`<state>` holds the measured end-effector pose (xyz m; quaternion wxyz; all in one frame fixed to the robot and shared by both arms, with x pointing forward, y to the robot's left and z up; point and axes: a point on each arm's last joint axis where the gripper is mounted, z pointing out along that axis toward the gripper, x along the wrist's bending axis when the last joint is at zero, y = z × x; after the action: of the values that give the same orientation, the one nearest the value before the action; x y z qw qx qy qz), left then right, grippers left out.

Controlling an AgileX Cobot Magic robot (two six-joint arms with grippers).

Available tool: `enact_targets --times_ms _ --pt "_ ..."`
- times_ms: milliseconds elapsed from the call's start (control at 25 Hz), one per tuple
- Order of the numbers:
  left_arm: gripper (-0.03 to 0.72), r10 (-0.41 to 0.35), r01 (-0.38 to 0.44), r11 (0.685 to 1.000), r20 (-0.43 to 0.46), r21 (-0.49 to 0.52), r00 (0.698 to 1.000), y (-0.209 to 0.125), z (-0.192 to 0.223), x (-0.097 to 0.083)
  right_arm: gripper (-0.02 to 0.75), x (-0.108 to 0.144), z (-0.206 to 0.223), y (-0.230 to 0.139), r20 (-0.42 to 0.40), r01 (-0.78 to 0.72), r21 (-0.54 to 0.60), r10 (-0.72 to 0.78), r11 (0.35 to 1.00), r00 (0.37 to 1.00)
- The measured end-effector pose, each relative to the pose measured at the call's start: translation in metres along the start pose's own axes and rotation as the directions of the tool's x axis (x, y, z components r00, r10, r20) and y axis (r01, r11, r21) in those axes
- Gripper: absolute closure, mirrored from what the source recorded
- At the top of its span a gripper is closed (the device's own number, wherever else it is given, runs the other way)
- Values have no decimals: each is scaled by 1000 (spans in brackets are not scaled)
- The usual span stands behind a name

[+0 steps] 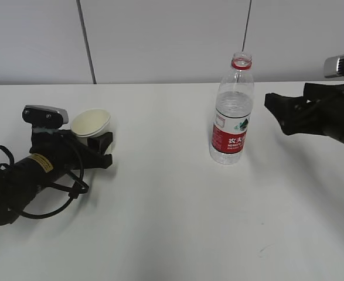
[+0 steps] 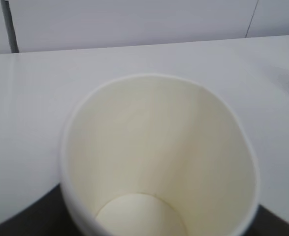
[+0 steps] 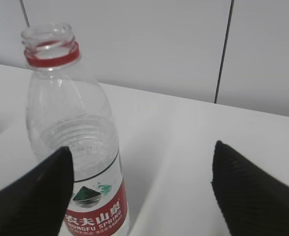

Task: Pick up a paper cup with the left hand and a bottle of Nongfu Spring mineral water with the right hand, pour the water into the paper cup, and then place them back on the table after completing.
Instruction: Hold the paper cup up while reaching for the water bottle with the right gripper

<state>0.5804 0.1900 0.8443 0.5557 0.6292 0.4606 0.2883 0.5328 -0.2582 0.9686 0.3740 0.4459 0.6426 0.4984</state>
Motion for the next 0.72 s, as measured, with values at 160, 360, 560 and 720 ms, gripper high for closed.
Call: enact_targets --times_ms 160,360,560,720 --pt "281 0 0 1000 0 0 1000 0 0 0 75 0 11 -12 -20 -29 24 29 999 999" --pt "282 1 -1 1000 1 -1 1000 0 0 0 75 3 24 -24 -76 -81 13 82 997 994" --pt "282 1 -1 1000 1 -1 1000 0 0 0 75 4 32 -33 -107 -121 14 122 993 987" --pt "282 1 -1 1000 1 -1 1000 0 0 0 75 8 35 -37 -150 -162 -13 158 987 976"
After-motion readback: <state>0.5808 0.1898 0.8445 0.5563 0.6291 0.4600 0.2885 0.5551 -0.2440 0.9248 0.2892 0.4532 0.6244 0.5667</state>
